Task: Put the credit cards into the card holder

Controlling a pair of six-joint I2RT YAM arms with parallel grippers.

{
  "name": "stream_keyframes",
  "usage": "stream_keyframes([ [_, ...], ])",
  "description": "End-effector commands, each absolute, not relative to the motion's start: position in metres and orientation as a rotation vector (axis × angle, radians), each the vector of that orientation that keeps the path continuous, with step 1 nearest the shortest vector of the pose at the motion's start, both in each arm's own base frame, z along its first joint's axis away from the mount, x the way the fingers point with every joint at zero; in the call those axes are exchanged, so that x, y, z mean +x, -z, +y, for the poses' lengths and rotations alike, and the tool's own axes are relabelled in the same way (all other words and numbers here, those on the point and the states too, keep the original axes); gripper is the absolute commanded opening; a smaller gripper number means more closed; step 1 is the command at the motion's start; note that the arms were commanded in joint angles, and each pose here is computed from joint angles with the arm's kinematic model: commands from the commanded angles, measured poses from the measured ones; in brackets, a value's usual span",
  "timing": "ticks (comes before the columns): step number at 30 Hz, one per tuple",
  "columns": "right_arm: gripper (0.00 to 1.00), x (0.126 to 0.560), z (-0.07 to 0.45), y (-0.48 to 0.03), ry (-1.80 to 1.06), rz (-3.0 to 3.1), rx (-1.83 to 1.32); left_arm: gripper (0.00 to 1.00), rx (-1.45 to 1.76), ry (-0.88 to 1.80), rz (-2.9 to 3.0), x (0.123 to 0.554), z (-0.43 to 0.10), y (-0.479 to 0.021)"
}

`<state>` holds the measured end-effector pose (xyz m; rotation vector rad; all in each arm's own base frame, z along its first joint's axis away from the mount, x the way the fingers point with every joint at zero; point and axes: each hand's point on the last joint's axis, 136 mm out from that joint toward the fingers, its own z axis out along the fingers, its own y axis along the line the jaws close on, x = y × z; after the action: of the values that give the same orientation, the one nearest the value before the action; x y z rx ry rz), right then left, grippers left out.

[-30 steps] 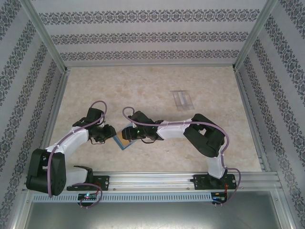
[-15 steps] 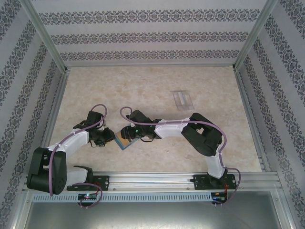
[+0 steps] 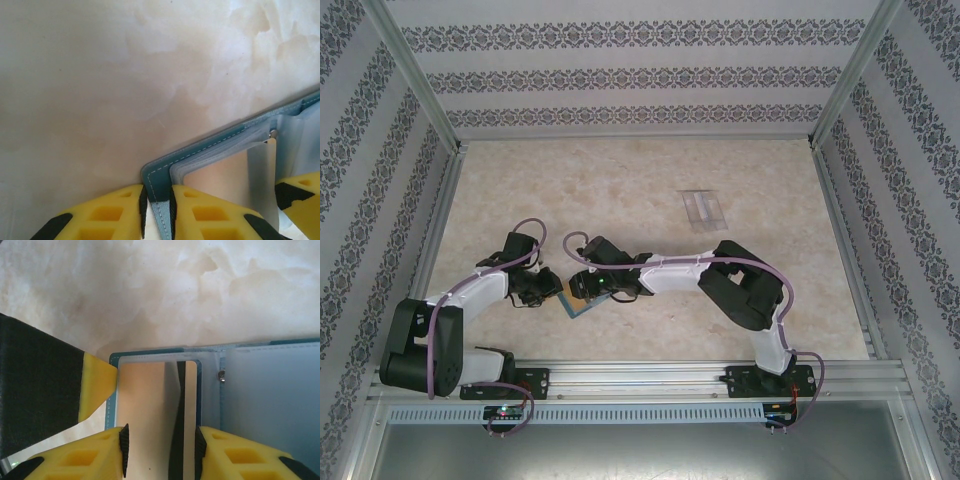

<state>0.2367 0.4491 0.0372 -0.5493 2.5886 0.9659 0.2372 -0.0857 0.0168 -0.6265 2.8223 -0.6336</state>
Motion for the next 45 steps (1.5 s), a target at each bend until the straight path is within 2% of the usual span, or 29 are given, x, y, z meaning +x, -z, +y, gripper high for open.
stream_keyframes([
  [1,0.39,0.229,0.460,-0.037,-0.968,2.569,-0.612,0.23,-0.617,0.676,2.793,0.245,-0.090,-0.019],
  [5,0.38,0.224,0.464,-0.038,-0.965,2.562,-0.649,0.24,-0.619,0.682,2.776,0.247,-0.090,-0.023],
  [13,0.40,0.226,0.458,-0.042,-0.923,2.555,-0.643,0.37,-0.602,0.673,2.740,0.250,-0.088,-0.039],
  [23,0.44,0.230,0.444,-0.073,-0.902,2.499,-0.606,0.51,-0.579,0.629,2.737,0.245,-0.082,-0.046],
  [29,0.48,0.240,0.418,-0.094,-0.844,2.469,-0.566,0.52,-0.571,0.660,2.751,0.242,-0.085,-0.044],
  [36,0.55,0.266,0.365,-0.078,-0.640,2.522,-0.535,0.54,-0.553,0.783,2.791,0.225,-0.099,-0.045],
  [45,0.59,0.284,0.334,-0.075,-0.407,2.513,-0.538,0.56,-0.577,0.785,2.763,0.217,-0.097,-0.048],
])
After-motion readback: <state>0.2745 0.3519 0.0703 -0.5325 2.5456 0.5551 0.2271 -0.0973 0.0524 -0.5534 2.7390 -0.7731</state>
